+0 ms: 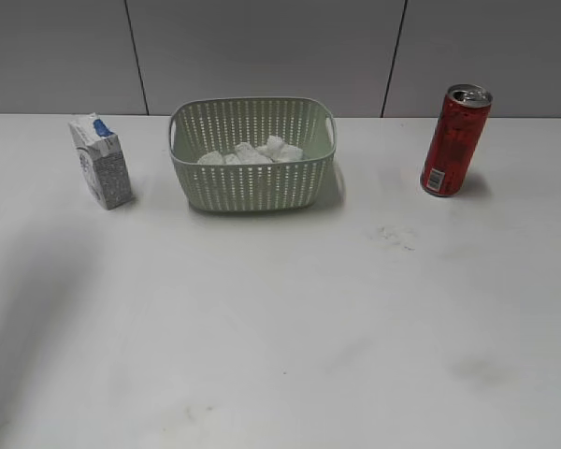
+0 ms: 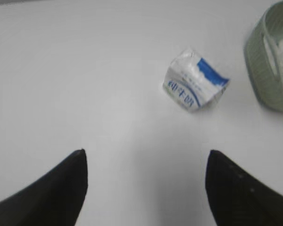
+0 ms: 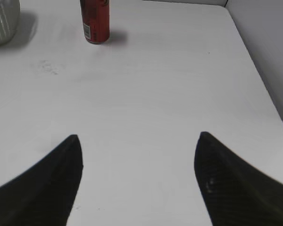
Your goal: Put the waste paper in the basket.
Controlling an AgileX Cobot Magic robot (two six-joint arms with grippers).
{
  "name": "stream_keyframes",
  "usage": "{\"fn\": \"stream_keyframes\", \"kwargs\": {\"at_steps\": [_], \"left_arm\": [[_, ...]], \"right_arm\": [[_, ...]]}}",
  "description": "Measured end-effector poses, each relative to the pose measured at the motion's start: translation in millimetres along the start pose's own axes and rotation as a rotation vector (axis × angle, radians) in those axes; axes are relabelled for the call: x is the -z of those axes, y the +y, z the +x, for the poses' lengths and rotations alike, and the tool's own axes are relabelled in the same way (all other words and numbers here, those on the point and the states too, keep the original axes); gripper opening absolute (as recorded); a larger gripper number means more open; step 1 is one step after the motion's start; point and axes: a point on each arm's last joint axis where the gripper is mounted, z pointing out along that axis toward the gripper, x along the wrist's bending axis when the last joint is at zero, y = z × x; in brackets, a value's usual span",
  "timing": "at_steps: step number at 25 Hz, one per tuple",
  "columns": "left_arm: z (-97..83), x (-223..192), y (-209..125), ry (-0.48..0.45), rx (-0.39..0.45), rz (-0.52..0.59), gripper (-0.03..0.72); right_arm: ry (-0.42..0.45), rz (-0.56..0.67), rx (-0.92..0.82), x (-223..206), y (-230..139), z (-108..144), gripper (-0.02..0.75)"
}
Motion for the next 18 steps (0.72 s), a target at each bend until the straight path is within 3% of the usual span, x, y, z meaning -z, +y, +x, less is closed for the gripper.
{"fn": "stream_keyframes", "kwargs": {"at_steps": [4, 9, 13, 18], "left_arm": [[1.3, 1.8, -12.9, -0.004, -0.006, 0.131, 0.59], [-2.3, 4.1, -40.8, -0.007, -0.008, 0.219, 0.59], [-9.1, 17.2, -74.5, -0.008, -0.003, 0.232, 0.589], [-19.3, 42.0, -119.1, 0.004, -0.006, 0.172, 0.589]], "right_arm": [[0.006, 0.0, -0.067, 0.0, 0.0, 0.6, 0.559], [0.005, 0.0, -0.069, 0.0, 0.0, 0.4, 0.559], [0.005, 0.0, -0.06, 0.0, 0.0, 0.4, 0.559], [0.005, 0.0, -0.056, 0.0, 0.0, 0.4, 0.559]]}}
